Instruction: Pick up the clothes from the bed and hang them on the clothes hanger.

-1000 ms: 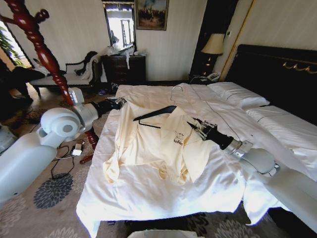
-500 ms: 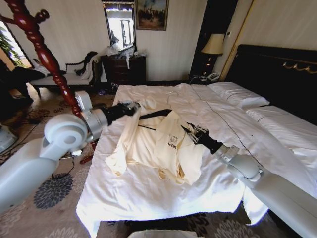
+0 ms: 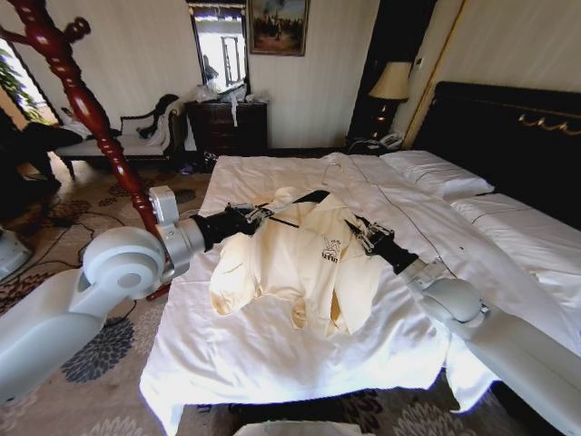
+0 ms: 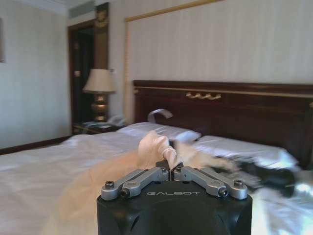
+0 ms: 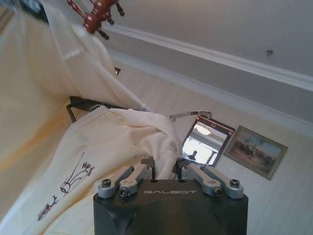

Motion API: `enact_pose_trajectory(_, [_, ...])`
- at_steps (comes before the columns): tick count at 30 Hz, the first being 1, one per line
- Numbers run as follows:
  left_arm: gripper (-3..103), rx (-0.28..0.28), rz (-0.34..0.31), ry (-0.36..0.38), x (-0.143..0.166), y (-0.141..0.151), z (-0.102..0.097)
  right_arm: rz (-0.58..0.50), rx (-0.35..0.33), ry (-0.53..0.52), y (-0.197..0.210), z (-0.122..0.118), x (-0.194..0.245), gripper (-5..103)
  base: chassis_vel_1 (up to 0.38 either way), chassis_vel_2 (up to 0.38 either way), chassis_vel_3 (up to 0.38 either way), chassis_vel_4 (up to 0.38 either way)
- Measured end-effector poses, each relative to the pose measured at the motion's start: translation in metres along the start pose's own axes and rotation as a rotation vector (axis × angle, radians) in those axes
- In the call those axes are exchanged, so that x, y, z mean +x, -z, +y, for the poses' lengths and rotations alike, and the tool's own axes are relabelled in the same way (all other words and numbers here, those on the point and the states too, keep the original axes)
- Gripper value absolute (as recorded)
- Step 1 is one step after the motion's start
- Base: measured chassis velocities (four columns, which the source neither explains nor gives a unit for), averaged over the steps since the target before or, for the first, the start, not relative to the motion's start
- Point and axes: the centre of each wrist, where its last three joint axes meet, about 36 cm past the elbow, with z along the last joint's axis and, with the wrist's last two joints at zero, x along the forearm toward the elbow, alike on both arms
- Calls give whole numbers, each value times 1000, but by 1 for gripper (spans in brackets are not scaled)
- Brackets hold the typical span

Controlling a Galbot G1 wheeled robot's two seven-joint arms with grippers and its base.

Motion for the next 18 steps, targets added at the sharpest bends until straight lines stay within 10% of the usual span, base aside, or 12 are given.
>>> enact_pose_trajectory(18, [0,-31,-48,1,-7,17,11,-84,-1,214,-3,14,2,19,0,0,0,0])
